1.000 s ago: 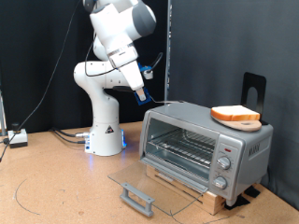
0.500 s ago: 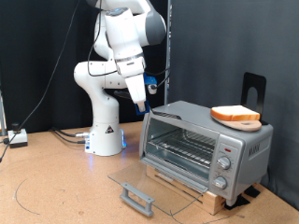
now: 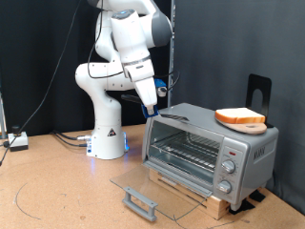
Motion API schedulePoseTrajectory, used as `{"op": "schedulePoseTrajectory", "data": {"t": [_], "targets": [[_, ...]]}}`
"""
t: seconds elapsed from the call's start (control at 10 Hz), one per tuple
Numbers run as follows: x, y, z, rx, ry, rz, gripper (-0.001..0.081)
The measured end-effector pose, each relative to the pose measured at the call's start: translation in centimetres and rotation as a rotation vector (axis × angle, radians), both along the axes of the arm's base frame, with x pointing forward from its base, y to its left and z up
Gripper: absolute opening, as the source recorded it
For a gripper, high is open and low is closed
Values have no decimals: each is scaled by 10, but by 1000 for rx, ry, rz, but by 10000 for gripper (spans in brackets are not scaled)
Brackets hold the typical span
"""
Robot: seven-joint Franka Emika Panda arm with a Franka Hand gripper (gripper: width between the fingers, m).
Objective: Make a piece of toast with the oven
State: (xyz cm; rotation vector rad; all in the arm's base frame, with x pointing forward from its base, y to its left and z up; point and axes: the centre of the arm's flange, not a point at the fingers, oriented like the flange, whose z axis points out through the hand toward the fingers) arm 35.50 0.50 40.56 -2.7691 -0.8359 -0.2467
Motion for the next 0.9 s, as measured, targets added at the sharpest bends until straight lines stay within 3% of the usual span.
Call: {"op": "schedulePoseTrajectory", "data": {"t": [0.2,0.9], "targets": [[7,14,-7,21,-31,15,409],[15,55,-23,75,-30,-8,409]]}}
